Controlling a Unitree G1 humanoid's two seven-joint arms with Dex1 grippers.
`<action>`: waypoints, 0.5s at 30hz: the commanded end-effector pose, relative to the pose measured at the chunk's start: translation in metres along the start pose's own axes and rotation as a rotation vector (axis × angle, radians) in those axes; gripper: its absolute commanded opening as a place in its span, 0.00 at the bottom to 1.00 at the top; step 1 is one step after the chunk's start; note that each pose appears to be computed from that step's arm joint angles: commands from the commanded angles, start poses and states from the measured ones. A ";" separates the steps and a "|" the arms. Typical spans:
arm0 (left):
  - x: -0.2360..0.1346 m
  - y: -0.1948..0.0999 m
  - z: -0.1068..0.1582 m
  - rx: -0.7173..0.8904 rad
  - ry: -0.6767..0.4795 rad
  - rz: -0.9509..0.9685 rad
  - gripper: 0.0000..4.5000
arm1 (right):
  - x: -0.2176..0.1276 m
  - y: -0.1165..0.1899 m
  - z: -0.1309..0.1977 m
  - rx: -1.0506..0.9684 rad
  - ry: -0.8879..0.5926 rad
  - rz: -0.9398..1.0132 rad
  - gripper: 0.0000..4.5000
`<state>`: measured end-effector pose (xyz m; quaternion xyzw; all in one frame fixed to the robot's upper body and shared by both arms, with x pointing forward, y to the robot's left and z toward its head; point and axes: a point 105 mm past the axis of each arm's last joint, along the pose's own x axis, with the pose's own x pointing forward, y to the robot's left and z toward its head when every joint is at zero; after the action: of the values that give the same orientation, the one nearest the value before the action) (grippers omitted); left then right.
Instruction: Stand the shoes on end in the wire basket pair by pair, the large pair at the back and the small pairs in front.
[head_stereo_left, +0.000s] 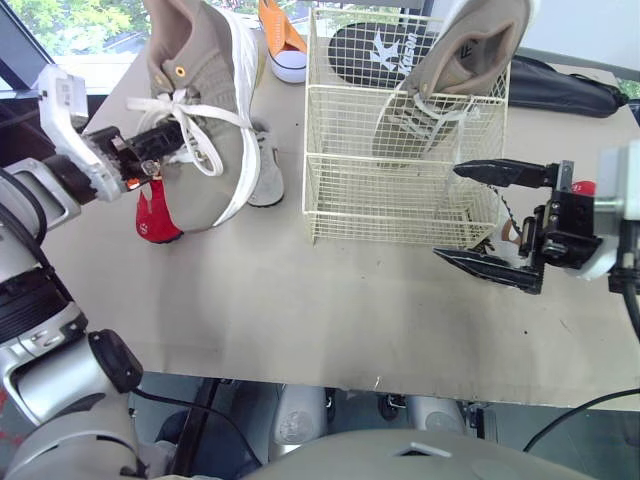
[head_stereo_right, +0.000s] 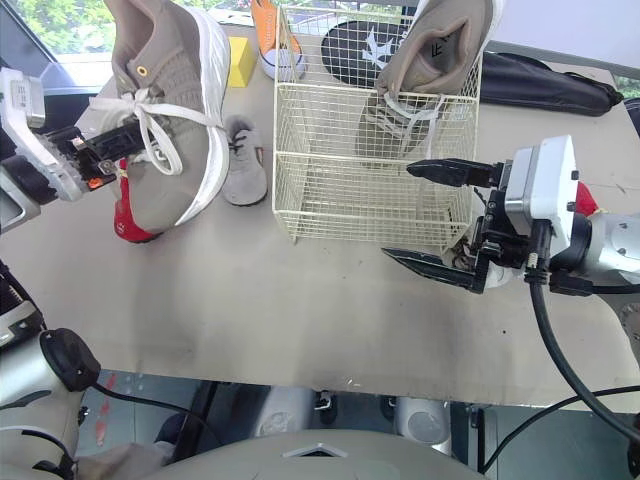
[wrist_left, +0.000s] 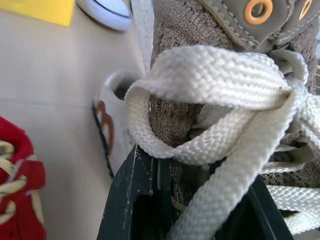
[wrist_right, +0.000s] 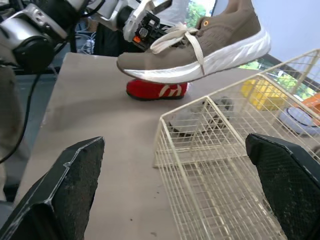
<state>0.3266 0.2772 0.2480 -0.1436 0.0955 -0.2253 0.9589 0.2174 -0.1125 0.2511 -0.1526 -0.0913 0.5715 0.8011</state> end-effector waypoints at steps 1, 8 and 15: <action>0.004 -0.049 0.066 0.190 -0.321 -0.123 0.12 | -0.001 -0.007 0.005 -0.058 -0.021 -0.063 1.00; 0.037 -0.111 0.133 0.381 -0.725 -0.191 0.12 | -0.012 -0.028 0.001 -0.053 -0.035 -0.358 1.00; 0.094 -0.162 0.133 0.495 -0.952 -0.159 0.12 | -0.027 -0.031 0.009 -0.021 -0.117 -0.553 1.00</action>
<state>0.3859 0.1341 0.3891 -0.0233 -0.3465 -0.2505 0.9037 0.2453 -0.1447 0.2552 -0.0938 -0.1481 0.3524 0.9193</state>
